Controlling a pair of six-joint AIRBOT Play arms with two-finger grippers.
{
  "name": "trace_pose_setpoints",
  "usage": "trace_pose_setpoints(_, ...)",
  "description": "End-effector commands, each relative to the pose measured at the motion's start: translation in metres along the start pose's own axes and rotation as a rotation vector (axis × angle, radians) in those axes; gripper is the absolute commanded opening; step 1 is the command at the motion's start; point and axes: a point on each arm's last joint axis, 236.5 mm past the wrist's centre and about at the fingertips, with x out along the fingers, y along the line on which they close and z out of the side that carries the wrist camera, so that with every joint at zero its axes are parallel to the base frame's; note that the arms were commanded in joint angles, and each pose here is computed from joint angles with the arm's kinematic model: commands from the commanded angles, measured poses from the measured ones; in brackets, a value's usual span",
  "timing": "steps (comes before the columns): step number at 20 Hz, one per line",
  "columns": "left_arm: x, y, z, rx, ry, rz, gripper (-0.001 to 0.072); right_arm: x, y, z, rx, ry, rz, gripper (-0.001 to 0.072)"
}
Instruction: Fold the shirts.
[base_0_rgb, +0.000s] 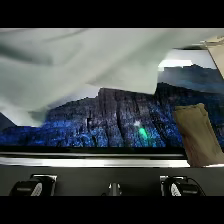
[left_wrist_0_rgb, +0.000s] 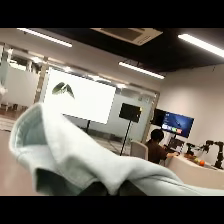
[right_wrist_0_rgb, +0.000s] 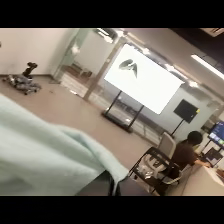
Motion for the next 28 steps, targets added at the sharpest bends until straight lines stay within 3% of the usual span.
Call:
trace_pose_setpoints(1,-0.007,-0.003,0.006,-0.002,0.010,0.008,0.0031,-0.017,-0.016,-0.001,-0.026,0.049,-0.068,0.0020)
trace_pose_setpoints(4,0.009,0.020,-0.049,0.009,0.217,0.078,0.0032,0.017,0.016,-0.082,0.006,0.330,0.103,0.0020)
trace_pose_setpoints(10,0.028,0.120,-0.271,-0.007,0.817,0.293,0.0033,0.084,0.118,-0.309,0.175,0.934,0.528,0.0019)
trace_pose_setpoints(15,0.034,0.190,-0.446,-0.100,1.022,0.395,0.0033,0.157,0.193,-0.463,0.468,1.050,0.517,0.0020)
trace_pose_setpoints(19,0.032,0.217,-0.528,-0.182,1.146,0.456,0.0034,0.187,0.254,-0.512,0.801,1.071,0.544,0.0020)
trace_pose_setpoints(23,0.013,0.208,-0.581,-0.343,1.273,0.490,0.0036,0.191,0.293,-0.538,0.873,1.109,0.581,0.0020)
trace_pose_setpoints(24,0.011,0.204,-0.587,-0.372,1.286,0.491,0.0088,0.198,0.296,-0.540,0.869,1.090,0.563,0.0033)
trace_pose_setpoints(25,0.012,0.202,-0.587,-0.393,1.283,0.492,0.0263,0.205,0.290,-0.540,0.861,1.064,0.537,0.0185)
trace_pose_setpoints(26,0.013,0.204,-0.582,-0.390,1.290,0.492,0.0583,0.210,0.279,-0.536,0.842,1.039,0.529,0.0426)
trace_pose_setpoints(27,0.011,0.209,-0.570,-0.357,1.335,0.469,0.0704,0.211,0.265,-0.530,0.802,1.020,0.538,0.0504)
trace_pose_setpoints(28,0.005,0.219,-0.554,-0.307,1.399,0.441,0.0699,0.205,0.245,-0.527,0.760,1.024,0.540,0.0504)
